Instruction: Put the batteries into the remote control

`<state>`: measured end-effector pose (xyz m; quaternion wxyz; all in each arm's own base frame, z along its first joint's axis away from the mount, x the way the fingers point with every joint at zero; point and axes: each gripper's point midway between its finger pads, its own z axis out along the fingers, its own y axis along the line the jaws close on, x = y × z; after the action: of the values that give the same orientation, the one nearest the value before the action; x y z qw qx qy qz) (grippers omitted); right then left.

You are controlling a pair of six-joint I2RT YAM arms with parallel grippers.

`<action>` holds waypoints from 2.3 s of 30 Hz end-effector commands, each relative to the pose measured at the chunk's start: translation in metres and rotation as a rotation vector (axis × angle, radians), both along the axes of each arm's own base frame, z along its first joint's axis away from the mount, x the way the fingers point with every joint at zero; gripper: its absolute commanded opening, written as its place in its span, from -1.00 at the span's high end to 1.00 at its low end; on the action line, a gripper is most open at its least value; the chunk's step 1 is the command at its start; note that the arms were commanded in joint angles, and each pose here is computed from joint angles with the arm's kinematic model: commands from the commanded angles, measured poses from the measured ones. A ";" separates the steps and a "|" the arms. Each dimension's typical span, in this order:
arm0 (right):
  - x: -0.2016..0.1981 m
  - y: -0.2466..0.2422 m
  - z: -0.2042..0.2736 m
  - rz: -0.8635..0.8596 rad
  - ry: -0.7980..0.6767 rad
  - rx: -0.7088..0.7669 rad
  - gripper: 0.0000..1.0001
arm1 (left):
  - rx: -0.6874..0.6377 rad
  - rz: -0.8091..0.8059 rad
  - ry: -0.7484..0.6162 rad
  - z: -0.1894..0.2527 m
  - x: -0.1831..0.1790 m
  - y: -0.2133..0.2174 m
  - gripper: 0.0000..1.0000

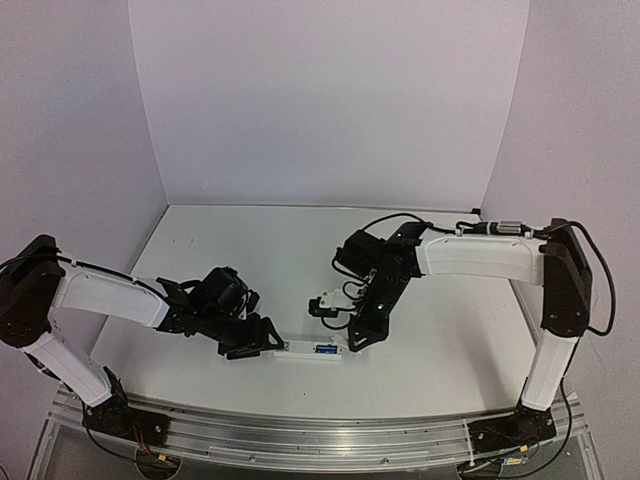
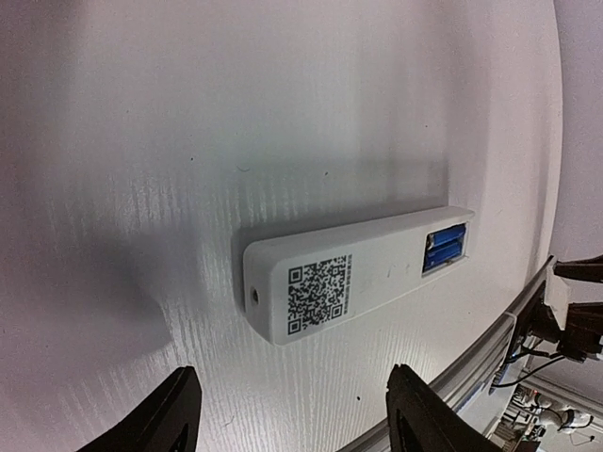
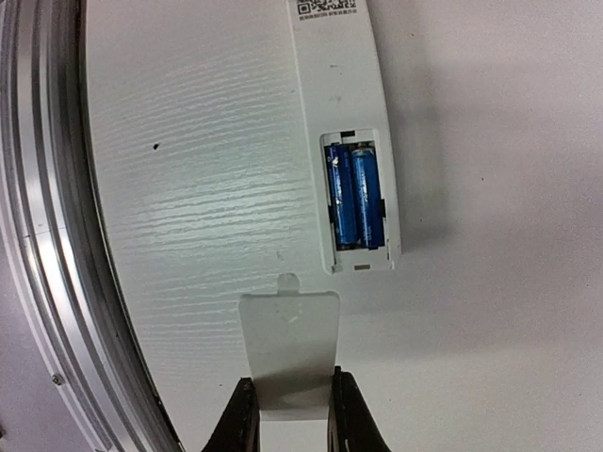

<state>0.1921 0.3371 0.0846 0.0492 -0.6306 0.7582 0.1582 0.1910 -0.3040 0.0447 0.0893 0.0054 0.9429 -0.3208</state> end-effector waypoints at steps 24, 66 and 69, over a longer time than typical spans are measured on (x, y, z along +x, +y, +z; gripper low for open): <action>0.032 0.024 -0.056 0.199 -0.186 -0.235 0.87 | -0.070 0.076 -0.004 -0.014 0.015 -0.015 0.05; 0.031 0.027 -0.065 0.204 -0.233 -0.377 0.88 | -0.047 0.069 0.023 -0.025 0.013 -0.016 0.27; 0.031 0.026 -0.065 0.197 -0.241 -0.389 0.88 | -0.047 0.068 0.024 -0.025 0.013 -0.016 0.27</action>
<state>0.2246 0.3715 0.0258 0.0228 -0.7182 0.6944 -0.0371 0.2036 -0.3162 0.0218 0.0944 -0.0356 0.9345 -0.3414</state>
